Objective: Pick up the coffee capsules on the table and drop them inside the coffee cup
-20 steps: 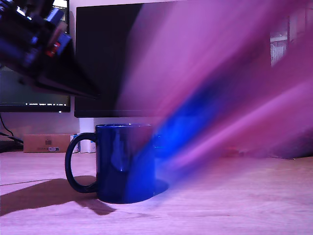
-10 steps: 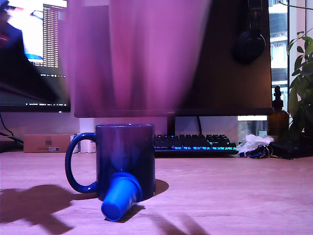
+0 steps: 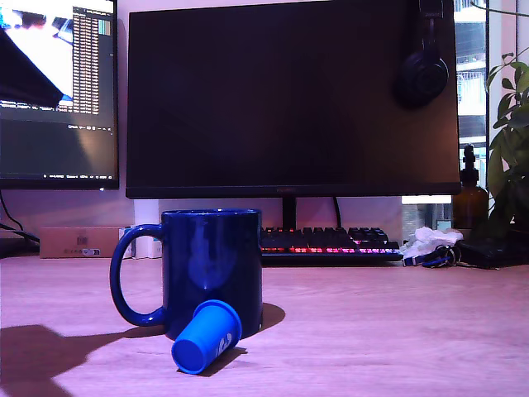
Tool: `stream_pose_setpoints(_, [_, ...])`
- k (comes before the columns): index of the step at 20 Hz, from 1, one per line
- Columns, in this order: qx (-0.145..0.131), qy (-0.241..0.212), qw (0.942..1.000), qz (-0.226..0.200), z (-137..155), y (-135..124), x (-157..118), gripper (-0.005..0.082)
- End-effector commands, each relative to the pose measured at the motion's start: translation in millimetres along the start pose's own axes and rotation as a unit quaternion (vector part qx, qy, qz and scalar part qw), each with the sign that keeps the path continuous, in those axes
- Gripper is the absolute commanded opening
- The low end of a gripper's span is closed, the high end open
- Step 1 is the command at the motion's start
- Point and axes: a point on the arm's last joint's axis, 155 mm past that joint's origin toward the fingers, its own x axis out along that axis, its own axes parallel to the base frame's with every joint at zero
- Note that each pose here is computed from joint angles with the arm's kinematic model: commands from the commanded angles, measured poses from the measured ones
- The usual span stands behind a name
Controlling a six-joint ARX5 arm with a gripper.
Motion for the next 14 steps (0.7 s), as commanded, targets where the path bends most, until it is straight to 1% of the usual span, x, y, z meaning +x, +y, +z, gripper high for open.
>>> stream_pose_setpoints(1, [-0.007,0.0,1.0,-0.004,-7,-3,-1,-0.0021])
stream_pose_setpoints(4, [-0.004,-0.021,0.9997,-0.007,-2,-11,-14,-0.0021])
stream_pose_setpoints(7, [0.0,-0.029,0.9995,-0.012,-8,-16,-25,-0.0021])
stream_pose_setpoints(9, [-0.002,-0.037,0.9992,-0.014,-14,-17,-26,-0.0021])
stream_pose_setpoints(10, [-0.013,-0.037,0.9991,-0.016,-18,-18,-25,-0.0021])
stream_pose_setpoints(12, [-0.031,-0.041,0.9987,-0.002,-22,-13,-25,-0.0021])
stream_pose_setpoints(13, [-0.031,-0.043,0.9986,0.002,-22,-12,-25,-0.0021])
stream_pose_setpoints(14, [-0.04,-0.043,0.9982,0.004,-22,-12,-25,-0.0021])
